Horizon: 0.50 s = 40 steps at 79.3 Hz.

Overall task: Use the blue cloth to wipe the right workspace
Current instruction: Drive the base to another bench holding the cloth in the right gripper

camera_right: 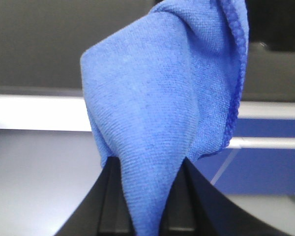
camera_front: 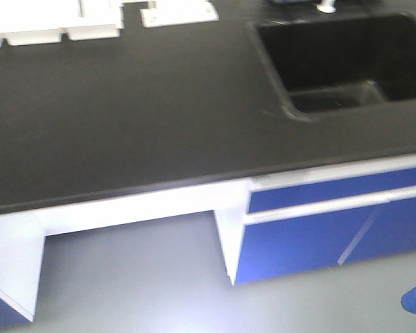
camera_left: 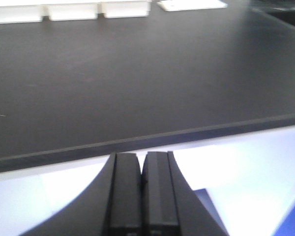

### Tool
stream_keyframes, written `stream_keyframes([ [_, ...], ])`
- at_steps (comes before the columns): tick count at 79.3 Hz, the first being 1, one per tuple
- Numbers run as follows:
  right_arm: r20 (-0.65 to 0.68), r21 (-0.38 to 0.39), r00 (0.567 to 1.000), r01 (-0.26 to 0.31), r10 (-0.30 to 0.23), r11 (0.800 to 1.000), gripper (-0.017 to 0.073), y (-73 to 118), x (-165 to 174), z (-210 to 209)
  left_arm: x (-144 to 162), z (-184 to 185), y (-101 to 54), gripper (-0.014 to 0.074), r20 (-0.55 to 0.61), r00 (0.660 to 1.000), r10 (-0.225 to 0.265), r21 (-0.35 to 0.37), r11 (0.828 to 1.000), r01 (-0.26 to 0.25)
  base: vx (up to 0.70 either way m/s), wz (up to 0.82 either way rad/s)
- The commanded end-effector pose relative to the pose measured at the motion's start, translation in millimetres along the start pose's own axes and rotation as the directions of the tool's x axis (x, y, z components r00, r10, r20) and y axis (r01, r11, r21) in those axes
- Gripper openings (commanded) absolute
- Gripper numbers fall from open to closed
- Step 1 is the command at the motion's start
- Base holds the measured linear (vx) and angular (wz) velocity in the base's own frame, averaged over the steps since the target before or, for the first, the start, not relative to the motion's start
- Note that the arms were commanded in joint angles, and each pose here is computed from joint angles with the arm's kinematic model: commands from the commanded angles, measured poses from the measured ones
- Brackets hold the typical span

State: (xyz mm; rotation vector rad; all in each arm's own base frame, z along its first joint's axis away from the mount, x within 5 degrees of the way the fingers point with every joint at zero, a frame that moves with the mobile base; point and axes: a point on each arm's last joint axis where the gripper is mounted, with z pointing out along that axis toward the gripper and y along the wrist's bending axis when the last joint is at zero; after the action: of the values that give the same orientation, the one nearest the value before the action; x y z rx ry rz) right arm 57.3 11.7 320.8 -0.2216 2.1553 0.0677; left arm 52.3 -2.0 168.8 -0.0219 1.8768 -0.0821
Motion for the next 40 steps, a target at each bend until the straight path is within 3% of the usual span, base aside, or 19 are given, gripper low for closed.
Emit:
stream_keyframes([
  [1,0.086,0.013,0.996,-0.002,0.001,1.0,-0.0003,-1.4,-12.6,-4.3,-15.9,-4.2,-1.8,-0.0006,0.119,0.993,-0.002,0.019,1.0,-0.001,-0.28,-0.41],
  [40,0.085,0.013,0.996,-0.002,0.001,1.0,-0.0003,-1.3,-12.5,-4.3,-15.9,-4.2,-1.8,-0.0006,0.119,0.993,-0.002,0.019,1.0,-0.001,-0.28,-0.49],
])
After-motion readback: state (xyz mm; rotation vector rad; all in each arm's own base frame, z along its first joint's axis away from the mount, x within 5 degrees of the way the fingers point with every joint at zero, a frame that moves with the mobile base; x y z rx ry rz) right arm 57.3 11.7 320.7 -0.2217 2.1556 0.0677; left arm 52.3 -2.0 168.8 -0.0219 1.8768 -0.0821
